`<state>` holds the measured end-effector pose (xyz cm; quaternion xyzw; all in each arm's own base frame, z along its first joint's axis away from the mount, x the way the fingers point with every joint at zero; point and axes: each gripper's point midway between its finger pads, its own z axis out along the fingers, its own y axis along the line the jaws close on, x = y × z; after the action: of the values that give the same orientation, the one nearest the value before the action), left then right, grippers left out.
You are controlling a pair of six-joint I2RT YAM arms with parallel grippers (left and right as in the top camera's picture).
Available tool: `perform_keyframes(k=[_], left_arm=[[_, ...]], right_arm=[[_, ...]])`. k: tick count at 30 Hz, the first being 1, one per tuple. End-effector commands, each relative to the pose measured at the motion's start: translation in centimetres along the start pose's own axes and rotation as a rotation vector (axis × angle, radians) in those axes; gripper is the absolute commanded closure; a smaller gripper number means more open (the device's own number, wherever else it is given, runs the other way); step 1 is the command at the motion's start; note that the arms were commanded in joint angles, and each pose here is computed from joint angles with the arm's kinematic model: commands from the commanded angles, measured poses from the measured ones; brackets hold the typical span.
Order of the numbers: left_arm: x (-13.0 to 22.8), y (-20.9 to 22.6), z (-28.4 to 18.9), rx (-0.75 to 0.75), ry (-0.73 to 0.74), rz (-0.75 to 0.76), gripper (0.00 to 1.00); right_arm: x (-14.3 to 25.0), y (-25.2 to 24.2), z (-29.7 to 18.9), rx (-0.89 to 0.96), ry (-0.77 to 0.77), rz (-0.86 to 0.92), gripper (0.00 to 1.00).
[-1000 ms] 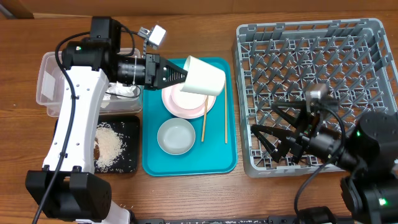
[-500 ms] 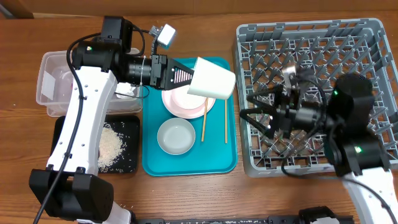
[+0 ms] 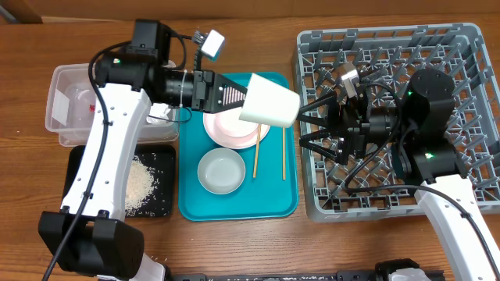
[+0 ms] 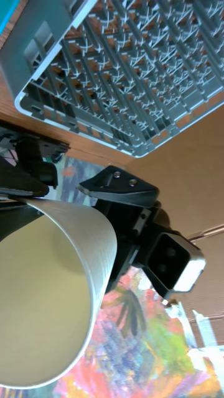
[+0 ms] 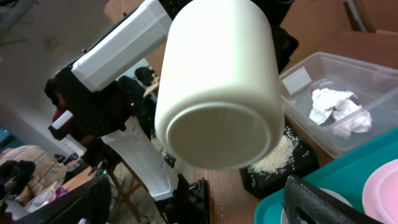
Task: Sort waste into correct bins and load items into the dishwasher
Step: 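Reach the right gripper toward the cup held by the left gripper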
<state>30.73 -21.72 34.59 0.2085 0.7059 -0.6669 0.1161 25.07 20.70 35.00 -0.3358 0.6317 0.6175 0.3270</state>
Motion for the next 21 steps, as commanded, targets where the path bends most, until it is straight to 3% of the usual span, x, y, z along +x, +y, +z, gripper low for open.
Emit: perform_keyframes(k=[1,17,21], left_arm=[[0.0,-0.7,0.7,0.042,0.012,0.059,0.96],[0.0,-0.7,0.7,0.043,0.013,0.062,0.96],[0.1,-0.7,0.7,0.044,0.013,0.061,0.96]], right_arm=[[-1.1,1.0,0.1,-0.016,-0.004,0.029,0.11],[-2.7,-0.5,0.3,0.086,-0.081,0.064,0.18],[-3.0,0.4,1.3,0.056,-0.078,0.0,0.18]])
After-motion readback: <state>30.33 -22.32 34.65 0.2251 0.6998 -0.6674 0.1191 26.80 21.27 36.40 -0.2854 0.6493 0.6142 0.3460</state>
